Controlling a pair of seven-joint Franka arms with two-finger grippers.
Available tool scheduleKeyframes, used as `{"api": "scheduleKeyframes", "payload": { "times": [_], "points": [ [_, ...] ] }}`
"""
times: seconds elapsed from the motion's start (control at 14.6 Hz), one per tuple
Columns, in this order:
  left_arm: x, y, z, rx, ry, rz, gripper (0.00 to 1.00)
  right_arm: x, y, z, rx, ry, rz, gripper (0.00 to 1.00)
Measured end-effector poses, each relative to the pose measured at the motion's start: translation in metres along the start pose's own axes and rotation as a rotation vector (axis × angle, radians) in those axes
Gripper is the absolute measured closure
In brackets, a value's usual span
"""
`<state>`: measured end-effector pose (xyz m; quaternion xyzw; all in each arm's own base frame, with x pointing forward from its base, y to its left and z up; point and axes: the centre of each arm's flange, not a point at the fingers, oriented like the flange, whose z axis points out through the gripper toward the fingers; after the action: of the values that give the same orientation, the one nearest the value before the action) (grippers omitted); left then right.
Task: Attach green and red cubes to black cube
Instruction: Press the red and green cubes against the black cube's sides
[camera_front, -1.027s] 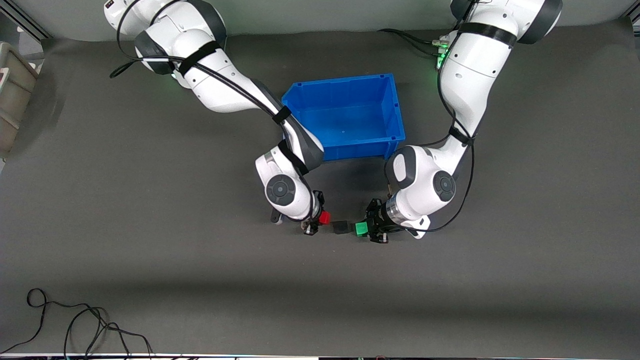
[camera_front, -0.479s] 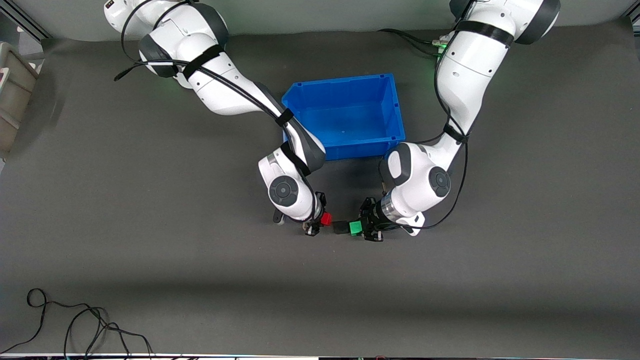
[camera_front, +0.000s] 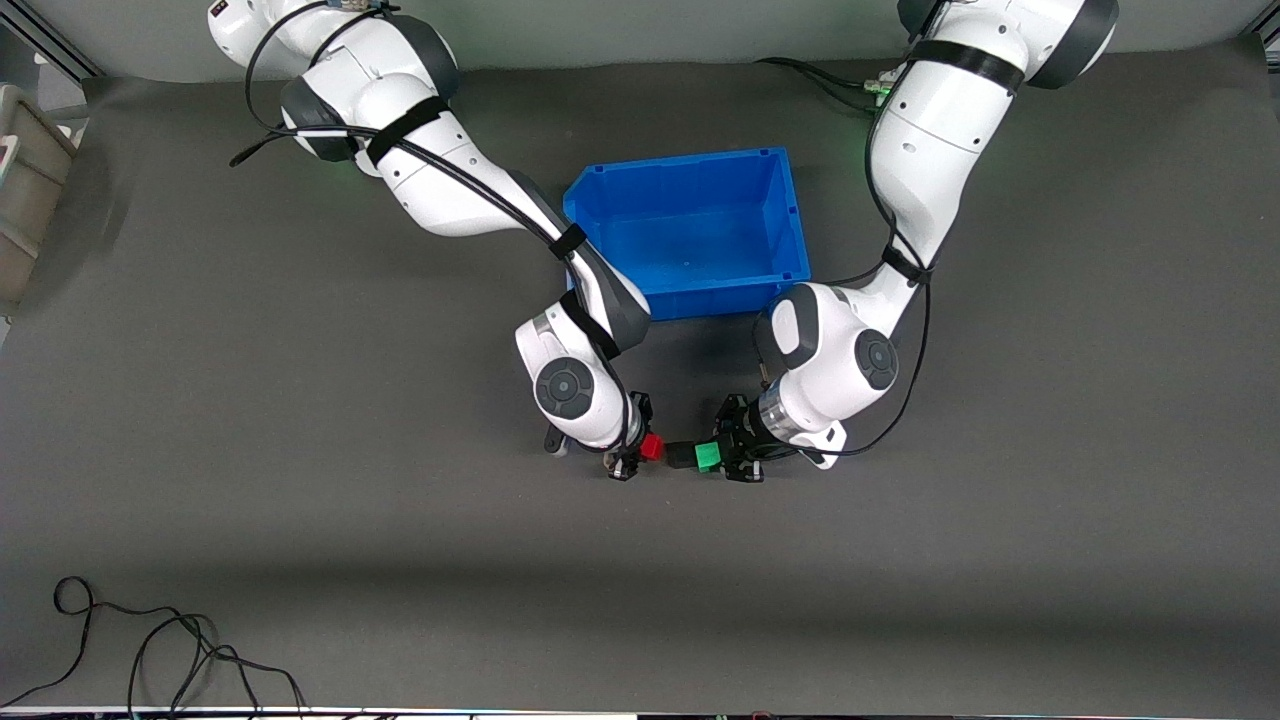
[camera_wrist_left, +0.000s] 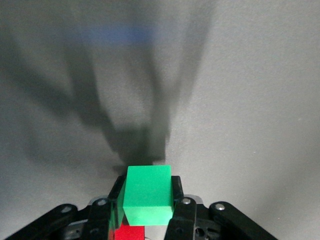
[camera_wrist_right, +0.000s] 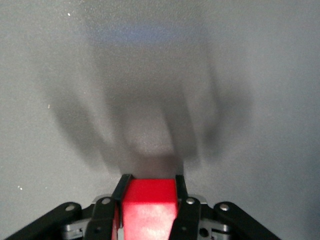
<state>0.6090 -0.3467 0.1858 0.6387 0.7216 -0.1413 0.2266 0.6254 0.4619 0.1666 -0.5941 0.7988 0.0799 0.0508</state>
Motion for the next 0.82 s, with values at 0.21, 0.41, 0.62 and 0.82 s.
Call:
{"api": "scheduleKeyframes", "payload": {
  "times": [0.21, 0.41, 0.62, 0.82],
  "points": [
    [-0.001, -0.007, 0.007, 0.002, 0.006, -0.001, 0.6, 0.0, -0.002, 0.0, 0.006, -0.005, 0.003, 0.6],
    [-0.001, -0.011, 0.013, 0.004, 0.01, -0.002, 0.6, 0.001, -0.011, 0.0, 0.033, -0.028, 0.012, 0.6],
    [-0.001, -0.011, 0.013, 0.003, 0.01, -0.002, 0.6, 0.001, -0.012, 0.0, 0.036, -0.031, 0.019, 0.6],
    [-0.001, -0.011, 0.012, 0.001, 0.009, -0.002, 0.6, 0.001, -0.015, 0.001, 0.051, -0.045, 0.029, 0.6]
  ]
}}
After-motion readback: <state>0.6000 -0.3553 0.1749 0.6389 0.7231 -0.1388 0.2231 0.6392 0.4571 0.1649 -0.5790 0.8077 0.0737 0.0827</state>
